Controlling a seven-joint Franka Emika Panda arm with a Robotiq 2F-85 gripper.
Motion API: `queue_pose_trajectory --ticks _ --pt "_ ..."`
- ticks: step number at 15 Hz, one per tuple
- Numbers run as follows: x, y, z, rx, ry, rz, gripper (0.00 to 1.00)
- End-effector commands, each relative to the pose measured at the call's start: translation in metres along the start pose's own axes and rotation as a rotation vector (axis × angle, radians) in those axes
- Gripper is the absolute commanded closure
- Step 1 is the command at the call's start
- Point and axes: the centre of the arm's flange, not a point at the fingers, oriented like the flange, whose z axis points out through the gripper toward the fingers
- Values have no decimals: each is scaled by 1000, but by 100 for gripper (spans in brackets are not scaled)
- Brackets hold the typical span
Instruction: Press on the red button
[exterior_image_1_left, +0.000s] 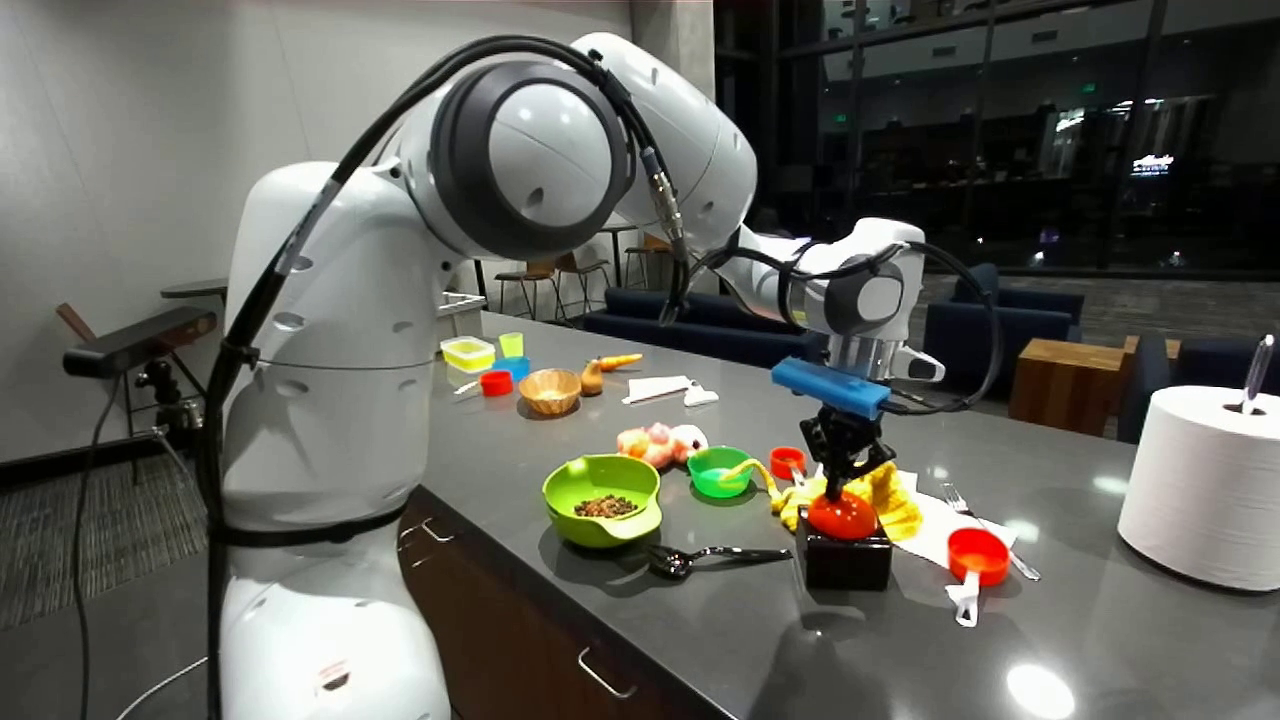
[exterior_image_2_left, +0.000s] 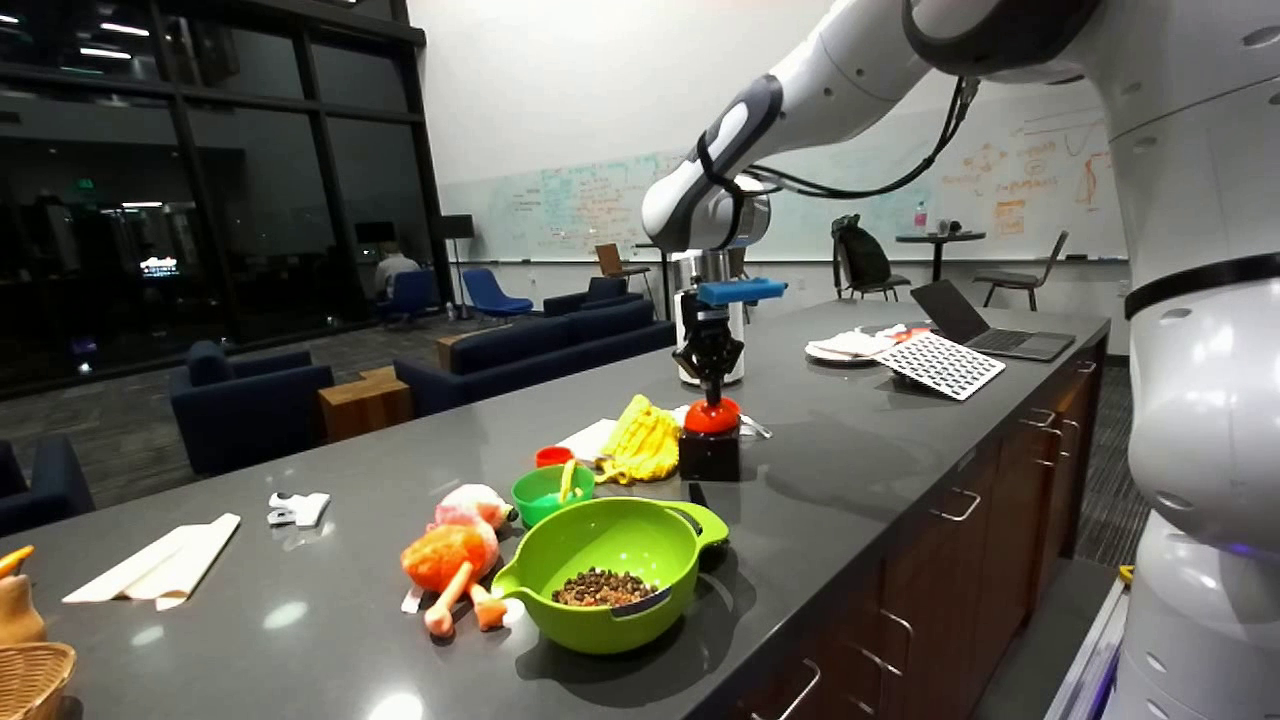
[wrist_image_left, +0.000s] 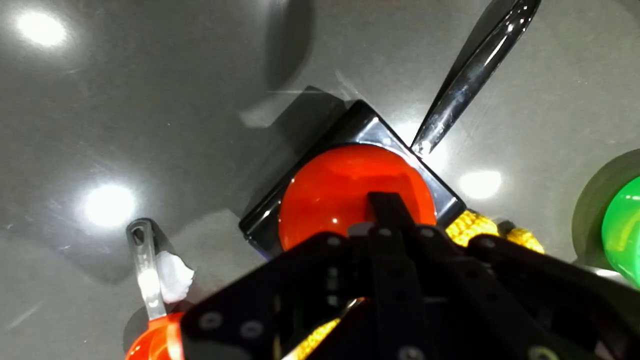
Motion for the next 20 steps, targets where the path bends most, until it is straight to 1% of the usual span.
queue_pose_trajectory --ticks 1,6,13,20 --pt "1 8 11 15 -13 21 100" --pt "3 15 22 6 -28 29 100" --pt "14 22 15 2 -59 27 100" --pt "32 36 8 50 -129 65 100"
